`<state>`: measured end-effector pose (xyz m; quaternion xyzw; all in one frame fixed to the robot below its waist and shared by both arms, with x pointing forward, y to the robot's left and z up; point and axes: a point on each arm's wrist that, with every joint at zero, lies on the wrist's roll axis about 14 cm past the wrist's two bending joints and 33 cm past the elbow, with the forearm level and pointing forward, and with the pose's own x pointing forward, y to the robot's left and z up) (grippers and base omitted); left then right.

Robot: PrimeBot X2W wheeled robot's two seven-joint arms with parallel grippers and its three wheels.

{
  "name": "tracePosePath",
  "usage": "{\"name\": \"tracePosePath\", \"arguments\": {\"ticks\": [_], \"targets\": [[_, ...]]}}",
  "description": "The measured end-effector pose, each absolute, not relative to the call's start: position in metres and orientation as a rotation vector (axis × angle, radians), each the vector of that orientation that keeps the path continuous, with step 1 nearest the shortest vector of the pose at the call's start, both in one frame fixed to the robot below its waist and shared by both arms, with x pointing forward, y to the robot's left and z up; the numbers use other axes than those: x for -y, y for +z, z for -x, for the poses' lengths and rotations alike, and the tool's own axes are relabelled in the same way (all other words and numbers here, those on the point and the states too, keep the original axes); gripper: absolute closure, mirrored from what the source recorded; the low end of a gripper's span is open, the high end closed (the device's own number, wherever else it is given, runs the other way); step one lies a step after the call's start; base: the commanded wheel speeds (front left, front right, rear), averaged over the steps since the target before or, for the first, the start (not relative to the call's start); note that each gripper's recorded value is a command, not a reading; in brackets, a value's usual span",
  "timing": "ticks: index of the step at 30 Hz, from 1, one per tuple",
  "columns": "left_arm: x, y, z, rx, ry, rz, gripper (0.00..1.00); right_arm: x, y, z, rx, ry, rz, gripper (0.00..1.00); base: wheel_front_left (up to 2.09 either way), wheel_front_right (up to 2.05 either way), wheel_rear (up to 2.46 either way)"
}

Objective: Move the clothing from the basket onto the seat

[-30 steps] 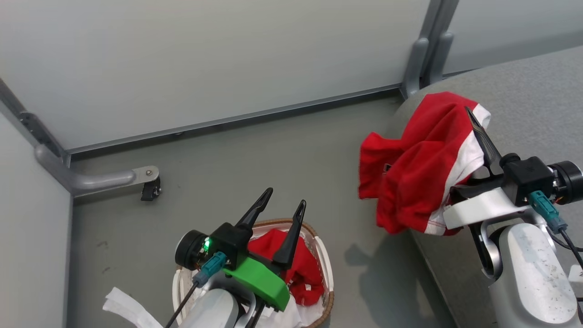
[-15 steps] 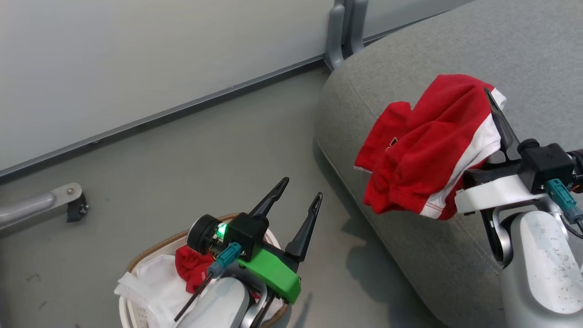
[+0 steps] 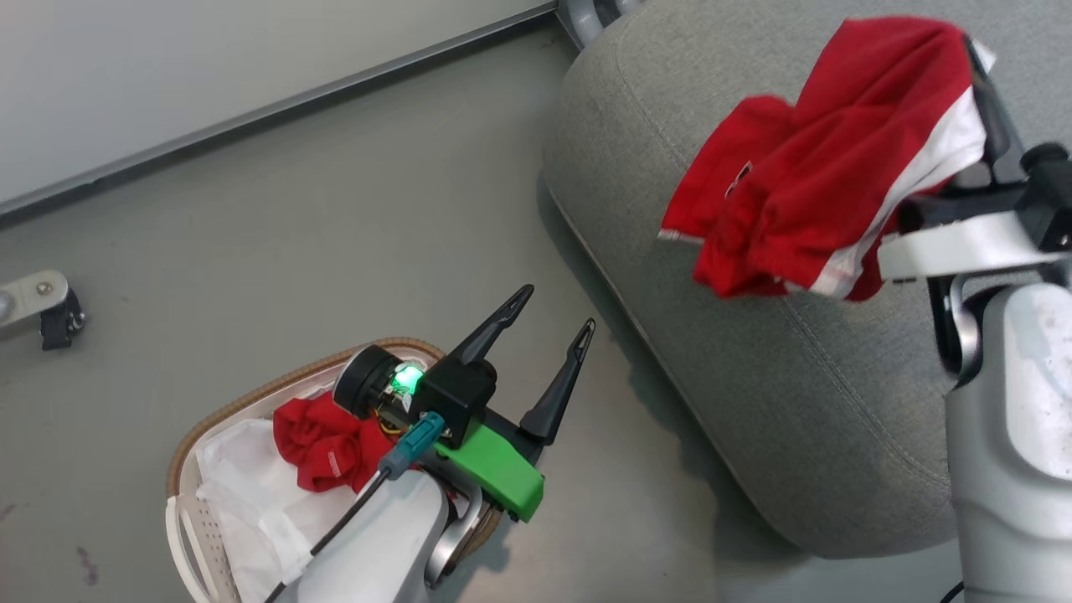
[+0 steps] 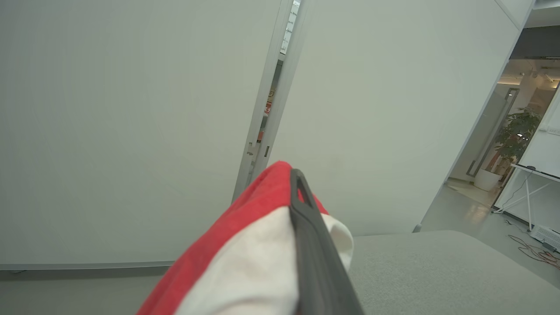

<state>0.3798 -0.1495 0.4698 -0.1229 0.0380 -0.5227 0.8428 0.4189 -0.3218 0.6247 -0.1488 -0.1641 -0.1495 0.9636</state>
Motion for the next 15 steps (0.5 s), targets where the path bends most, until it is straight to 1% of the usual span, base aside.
{"name": "tracePosePath", "arguments": {"ticks": [8,11,15], "targets": [[0.139,0.445,-0.411,-0.091,-1.075,0.257,0.0,0.35,0.675,-0.483,0.422,-0.346,0.441,1.0,0.0,0.0,0.0],[0.133,0.431,-0.422,-0.103,-1.062,0.248,0.0,0.364,0.682,-0.506,0.443,-0.372,0.418,1.0,0.0,0.0,0.0],[0.124,0.413,-0.438,-0.114,-1.028,0.255,0.0,0.383,0.679,-0.535,0.413,-0.391,0.493,1.0,0.0,0.0,0.0]]}}
